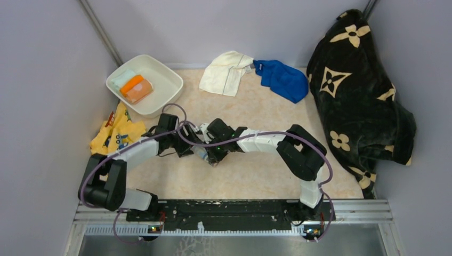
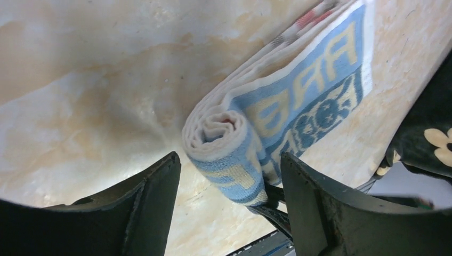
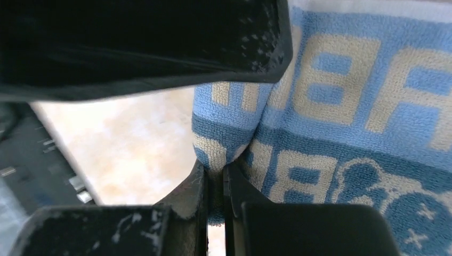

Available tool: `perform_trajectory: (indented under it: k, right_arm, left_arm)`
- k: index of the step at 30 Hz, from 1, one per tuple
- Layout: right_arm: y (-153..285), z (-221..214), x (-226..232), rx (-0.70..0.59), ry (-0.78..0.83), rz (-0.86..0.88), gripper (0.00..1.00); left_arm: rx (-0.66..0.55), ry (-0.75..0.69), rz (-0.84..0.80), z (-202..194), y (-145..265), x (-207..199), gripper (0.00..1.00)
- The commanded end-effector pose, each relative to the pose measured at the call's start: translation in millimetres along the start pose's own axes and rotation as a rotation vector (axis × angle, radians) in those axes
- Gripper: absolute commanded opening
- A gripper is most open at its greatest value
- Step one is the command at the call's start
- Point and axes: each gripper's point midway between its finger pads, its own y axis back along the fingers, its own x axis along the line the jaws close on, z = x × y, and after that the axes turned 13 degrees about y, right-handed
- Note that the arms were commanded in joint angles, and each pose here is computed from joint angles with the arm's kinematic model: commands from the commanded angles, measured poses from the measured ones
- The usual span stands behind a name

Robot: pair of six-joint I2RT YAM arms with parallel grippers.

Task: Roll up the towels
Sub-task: Roll the towel at the center of the board.

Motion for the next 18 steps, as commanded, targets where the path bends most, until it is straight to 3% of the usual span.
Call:
perform_trajectory:
  k: [1,7,18]
  right_arm:
    - [16,22,45,-0.123,-0.19,0.469,0.0]
    - [13,21,26,-0.178,-0.419,0.672,0.0]
    - [-17,-7,2,-0.135,-0.639,0.704,0.0]
  left_arm:
    - [-0.046,-0.008,0.064,1,21,17,0.76]
    - [-0.053,0.023,0.045,-6,35,24,0.79]
    - [-0.007,0.05,-0.029,-10,16,16,0.74]
